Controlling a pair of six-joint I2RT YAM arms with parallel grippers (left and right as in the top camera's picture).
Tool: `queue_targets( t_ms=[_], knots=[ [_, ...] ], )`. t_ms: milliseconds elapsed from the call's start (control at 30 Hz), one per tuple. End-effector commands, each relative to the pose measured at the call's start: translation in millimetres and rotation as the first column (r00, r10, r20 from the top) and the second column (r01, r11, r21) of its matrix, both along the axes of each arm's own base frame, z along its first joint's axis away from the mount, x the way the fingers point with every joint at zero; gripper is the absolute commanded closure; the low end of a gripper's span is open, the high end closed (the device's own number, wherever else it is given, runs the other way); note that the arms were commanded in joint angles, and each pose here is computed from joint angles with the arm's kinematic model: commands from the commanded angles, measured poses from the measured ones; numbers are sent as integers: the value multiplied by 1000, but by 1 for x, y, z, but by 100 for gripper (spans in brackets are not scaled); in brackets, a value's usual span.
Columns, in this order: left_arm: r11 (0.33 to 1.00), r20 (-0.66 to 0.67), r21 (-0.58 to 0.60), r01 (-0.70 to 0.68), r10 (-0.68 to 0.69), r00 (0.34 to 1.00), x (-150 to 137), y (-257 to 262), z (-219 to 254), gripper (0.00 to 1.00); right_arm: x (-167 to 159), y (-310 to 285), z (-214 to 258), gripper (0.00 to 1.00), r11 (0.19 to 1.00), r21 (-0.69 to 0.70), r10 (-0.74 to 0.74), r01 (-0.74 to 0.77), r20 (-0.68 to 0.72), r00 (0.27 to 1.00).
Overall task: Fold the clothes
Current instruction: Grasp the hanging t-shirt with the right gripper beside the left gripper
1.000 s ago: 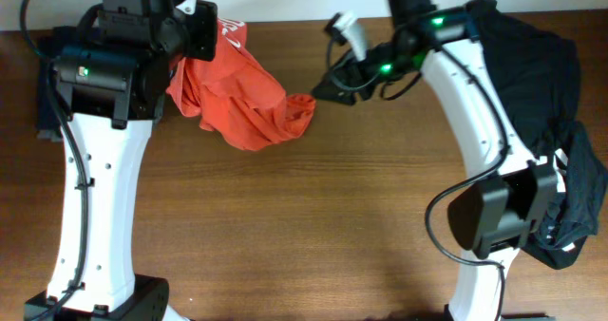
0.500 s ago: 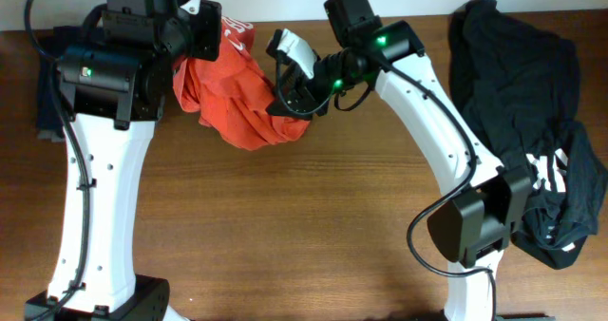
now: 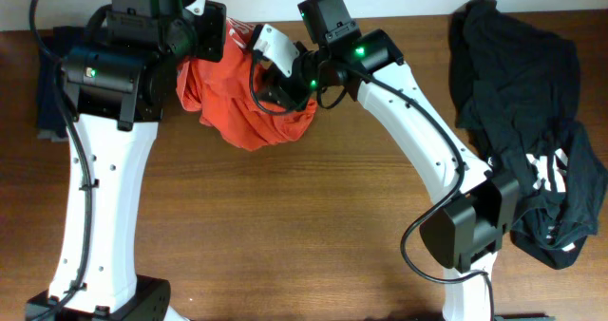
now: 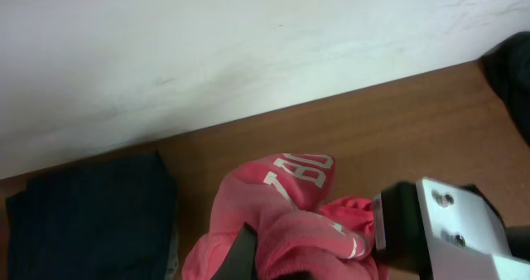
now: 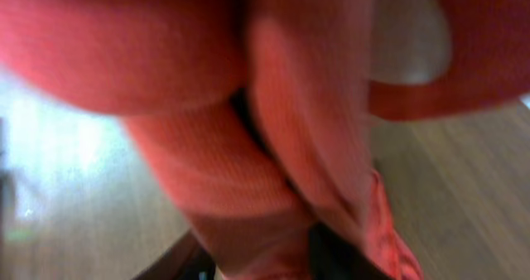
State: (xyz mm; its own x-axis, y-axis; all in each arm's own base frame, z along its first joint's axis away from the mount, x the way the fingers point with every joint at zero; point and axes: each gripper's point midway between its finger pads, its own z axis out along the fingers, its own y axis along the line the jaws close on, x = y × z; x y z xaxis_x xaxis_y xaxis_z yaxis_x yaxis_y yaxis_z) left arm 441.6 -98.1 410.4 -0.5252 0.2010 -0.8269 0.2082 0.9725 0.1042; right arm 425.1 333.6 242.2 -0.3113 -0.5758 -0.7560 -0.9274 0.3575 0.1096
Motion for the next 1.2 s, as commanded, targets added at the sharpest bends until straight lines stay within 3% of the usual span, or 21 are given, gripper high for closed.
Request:
queue_targets(
  t_ms=[0, 33, 100, 367, 567, 767, 1167],
  knots=[
    [1000, 20, -12, 3, -2, 1000, -1, -2, 7, 99, 17, -7, -2, 71, 992, -36, -118, 119, 10, 993],
    [1000, 20, -12, 3, -2, 1000, -1, -2, 7, 99, 24, -8, -4, 83, 986, -39, -164, 164, 7, 986],
    [1000, 20, -11, 1, -1, 1000, -1, -2, 7, 99, 27, -9, -6, 96, 982, -39, -184, 184, 2, 983],
    [995, 36, 45, -90, 88, 995, 2, 17, 8, 99, 32, -37, 41, 96, 957, 34, -290, 289, 13, 957],
    [982, 52, 83, -168, 164, 985, 3, 36, 10, 99, 37, -117, 117, 96, 887, 129, -457, 444, 101, 884],
    [978, 52, 83, -193, 189, 981, 5, 47, 10, 99, 38, -178, 153, 96, 813, 188, -575, 551, 118, 809],
    [980, 20, 90, -177, 176, 984, -2, 45, 4, 99, -11, -216, 234, 96, 756, 305, -651, 580, 254, 715]
  ],
)
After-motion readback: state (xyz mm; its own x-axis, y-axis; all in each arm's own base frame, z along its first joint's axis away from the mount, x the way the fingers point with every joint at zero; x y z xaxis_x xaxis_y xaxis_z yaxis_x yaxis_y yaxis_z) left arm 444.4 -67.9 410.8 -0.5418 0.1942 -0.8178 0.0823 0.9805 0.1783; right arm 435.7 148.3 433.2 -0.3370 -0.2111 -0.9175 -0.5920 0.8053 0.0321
